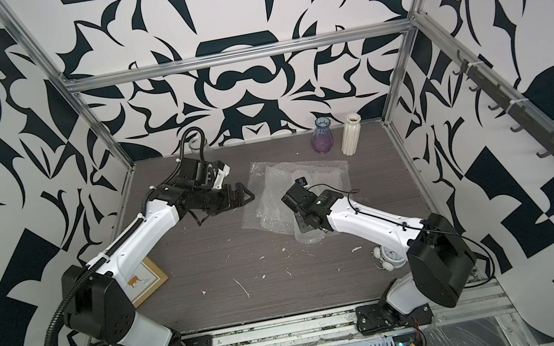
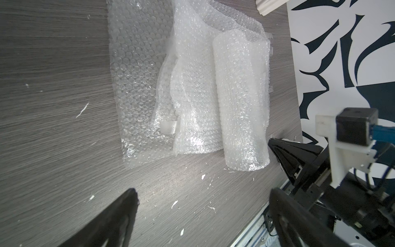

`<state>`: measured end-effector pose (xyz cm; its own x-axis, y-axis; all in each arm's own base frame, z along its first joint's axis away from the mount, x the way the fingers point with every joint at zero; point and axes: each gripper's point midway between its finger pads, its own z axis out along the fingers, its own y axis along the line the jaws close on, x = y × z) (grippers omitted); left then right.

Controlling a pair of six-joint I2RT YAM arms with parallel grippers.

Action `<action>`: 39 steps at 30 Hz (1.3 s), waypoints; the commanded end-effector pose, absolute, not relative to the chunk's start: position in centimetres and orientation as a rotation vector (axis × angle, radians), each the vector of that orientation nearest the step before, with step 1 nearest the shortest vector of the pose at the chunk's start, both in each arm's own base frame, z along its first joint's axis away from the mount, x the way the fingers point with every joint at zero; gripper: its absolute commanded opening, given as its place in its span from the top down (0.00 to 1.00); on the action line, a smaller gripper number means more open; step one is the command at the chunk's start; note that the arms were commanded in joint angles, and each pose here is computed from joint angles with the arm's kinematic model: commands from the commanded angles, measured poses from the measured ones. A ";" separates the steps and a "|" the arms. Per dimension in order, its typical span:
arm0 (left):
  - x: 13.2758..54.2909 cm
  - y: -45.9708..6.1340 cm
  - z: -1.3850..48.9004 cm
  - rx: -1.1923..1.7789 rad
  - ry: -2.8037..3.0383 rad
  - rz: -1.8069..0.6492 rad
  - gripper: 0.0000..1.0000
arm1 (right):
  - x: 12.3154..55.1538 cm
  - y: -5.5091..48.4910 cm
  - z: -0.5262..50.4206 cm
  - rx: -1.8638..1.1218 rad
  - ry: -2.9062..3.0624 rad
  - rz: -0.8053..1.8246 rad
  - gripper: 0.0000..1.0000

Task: Unwrap the vase from the bubble wrap
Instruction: Unwrap the bubble wrap.

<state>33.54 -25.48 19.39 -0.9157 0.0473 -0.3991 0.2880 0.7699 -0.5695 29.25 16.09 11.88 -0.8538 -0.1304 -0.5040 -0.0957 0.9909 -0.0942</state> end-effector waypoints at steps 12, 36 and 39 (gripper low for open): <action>33.1 -25.3 20.1 0.256 2.583 -0.945 0.01 | 30.0 12.2 14.4 -0.016 2.549 -0.001 1.00; 33.3 -25.5 19.3 0.249 2.601 -0.950 0.01 | 28.3 4.3 10.2 0.263 2.604 0.024 0.89; 33.3 -25.5 19.3 0.248 2.603 -0.953 0.01 | 28.1 3.8 10.4 0.289 2.596 -0.003 0.73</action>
